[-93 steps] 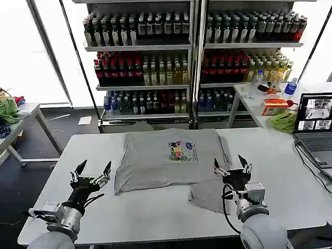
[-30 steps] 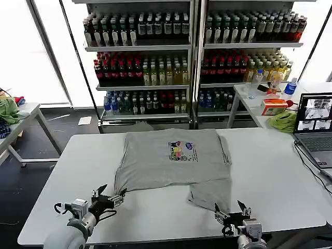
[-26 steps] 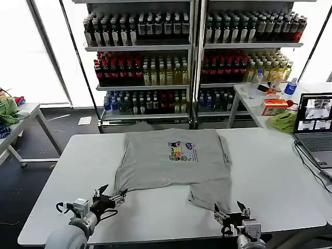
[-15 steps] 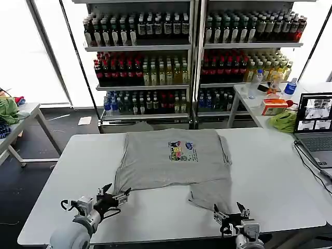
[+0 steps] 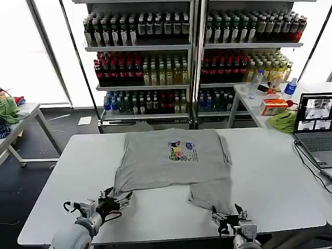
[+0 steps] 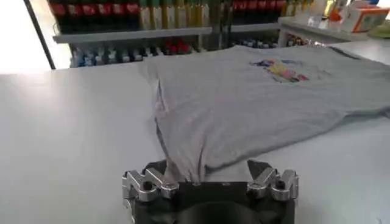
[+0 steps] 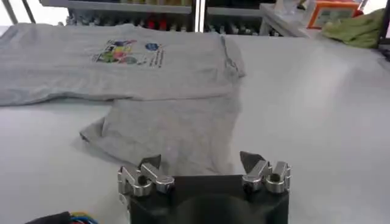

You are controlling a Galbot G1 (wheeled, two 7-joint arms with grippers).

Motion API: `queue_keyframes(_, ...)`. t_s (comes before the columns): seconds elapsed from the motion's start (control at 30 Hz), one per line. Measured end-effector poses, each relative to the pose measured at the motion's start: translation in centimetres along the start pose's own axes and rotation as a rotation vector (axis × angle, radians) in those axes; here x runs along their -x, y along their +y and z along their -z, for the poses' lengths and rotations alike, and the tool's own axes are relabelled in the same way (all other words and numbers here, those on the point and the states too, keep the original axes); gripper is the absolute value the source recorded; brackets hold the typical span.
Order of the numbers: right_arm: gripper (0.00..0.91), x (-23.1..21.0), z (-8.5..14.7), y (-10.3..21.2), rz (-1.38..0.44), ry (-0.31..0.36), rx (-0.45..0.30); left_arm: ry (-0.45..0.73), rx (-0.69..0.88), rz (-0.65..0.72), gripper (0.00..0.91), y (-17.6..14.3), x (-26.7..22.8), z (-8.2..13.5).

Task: Fold and organize the clothes.

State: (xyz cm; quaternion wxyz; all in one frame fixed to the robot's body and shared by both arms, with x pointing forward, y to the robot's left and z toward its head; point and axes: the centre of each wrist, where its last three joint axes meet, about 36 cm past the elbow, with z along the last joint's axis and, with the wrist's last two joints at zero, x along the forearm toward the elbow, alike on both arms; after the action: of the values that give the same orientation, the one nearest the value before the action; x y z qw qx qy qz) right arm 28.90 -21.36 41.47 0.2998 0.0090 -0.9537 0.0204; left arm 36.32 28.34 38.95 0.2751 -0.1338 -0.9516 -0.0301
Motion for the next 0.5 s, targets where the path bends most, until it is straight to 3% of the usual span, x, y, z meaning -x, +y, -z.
queue_keyframes(0.07,0.000,0.12,-0.04,0.04,0.001,0.002,0.008,0.001,0.003,0.001,0.010,0.01,-0.07,-0.05)
queue_keyframes(0.5,0.000,0.51,-0.30,0.16,-0.002,0.015,0.029,0.013,0.008,-0.007,0.000,-0.41,-0.08,-0.33)
